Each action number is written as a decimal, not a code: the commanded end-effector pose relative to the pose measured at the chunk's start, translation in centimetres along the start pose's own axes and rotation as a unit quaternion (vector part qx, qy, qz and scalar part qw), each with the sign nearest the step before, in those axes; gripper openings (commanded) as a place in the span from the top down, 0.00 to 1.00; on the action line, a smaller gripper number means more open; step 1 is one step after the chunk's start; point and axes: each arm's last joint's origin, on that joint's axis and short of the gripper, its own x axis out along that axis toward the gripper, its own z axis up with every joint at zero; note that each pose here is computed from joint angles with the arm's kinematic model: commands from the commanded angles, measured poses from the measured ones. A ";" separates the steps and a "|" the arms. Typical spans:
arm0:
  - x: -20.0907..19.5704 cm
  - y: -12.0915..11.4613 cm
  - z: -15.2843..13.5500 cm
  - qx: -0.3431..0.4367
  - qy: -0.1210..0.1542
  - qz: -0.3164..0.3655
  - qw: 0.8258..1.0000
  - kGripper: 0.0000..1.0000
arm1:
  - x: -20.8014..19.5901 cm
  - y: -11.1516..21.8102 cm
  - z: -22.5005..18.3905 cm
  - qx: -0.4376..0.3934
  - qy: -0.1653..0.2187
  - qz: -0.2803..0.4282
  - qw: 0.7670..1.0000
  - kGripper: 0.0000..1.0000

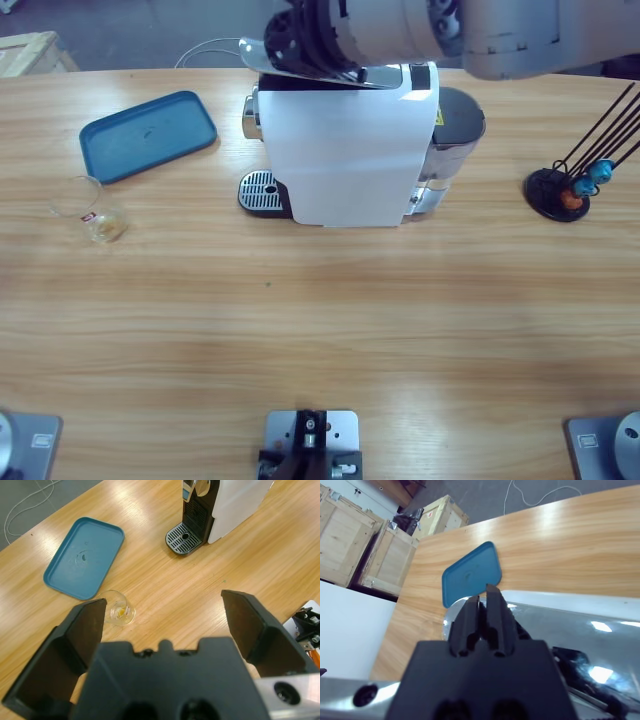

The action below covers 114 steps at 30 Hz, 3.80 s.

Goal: Pour coffee

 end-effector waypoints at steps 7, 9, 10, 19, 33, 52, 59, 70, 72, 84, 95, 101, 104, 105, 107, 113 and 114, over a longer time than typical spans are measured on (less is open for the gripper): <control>1.5 -0.1 -1.5 0.000 0.043 0.005 0.999 0.01 | 5.1 -6.3 -9.6 -0.022 0.158 -0.110 0.981 1.00; 2.0 0.2 -2.0 -0.011 0.050 0.038 0.998 0.01 | 2.2 -4.4 -7.0 -0.092 0.124 -0.071 0.985 1.00; 2.6 0.4 -2.7 -0.026 0.055 0.068 0.996 0.01 | 0.4 -3.6 -5.7 -0.121 0.102 -0.058 0.986 0.46; 10.4 1.3 -6.9 -0.128 0.084 0.199 0.968 0.01 | -16.2 -1.1 -2.8 -0.204 0.057 -0.039 0.977 0.00; 15.5 2.0 -9.9 -0.170 0.069 0.241 0.953 0.00 | -23.4 -3.7 -3.2 -0.228 0.080 -0.091 0.966 0.00; 21.0 2.0 -11.0 -0.164 0.063 0.240 0.955 0.27 | -24.6 -5.0 -3.9 -0.236 0.103 -0.109 0.960 0.00; 20.9 2.1 -11.2 -0.162 0.066 0.248 0.953 0.78 | -24.7 -5.2 -4.0 -0.234 0.103 -0.111 0.960 0.00; 16.8 0.7 -7.0 0.045 -0.026 0.049 0.997 1.00 | -30.7 -6.0 -2.3 -0.240 0.057 -0.112 0.963 0.00; 16.2 0.3 -6.1 0.103 -0.045 -0.024 0.993 1.00 | -32.0 -6.9 -2.6 -0.242 0.060 -0.115 0.961 0.00; 25.0 5.3 -1.2 0.237 -0.067 -0.191 0.950 1.00 | -35.1 -9.3 -3.6 -0.258 0.072 -0.130 0.955 0.00; 30.3 5.4 -1.0 0.236 -0.063 -0.229 0.942 1.00 | -34.6 -9.2 -3.7 -0.266 0.091 -0.146 0.949 0.00; 32.0 4.7 -0.7 0.236 -0.063 -0.238 0.940 1.00 | -34.4 -9.2 -3.7 -0.267 0.095 -0.148 0.948 0.00; 32.8 4.5 -0.6 0.233 -0.065 -0.241 0.940 1.00 | -34.4 -9.2 -3.7 -0.267 0.096 -0.149 0.947 0.00; 33.0 4.4 -0.6 0.230 -0.065 -0.243 0.940 1.00 | -34.4 -9.2 -3.7 -0.267 0.096 -0.149 0.947 0.00; 33.3 4.2 -0.5 0.230 -0.066 -0.246 0.939 1.00 | -34.3 -9.2 -3.7 -0.268 0.098 -0.151 0.947 0.00; 33.9 3.9 -0.2 0.230 -0.069 -0.249 0.938 1.00 | -33.7 -9.0 -3.7 -0.268 0.101 -0.155 0.945 0.00; 34.0 3.7 -0.2 0.231 -0.068 -0.249 0.938 1.00 | -33.7 -9.0 -3.7 -0.269 0.101 -0.155 0.945 0.00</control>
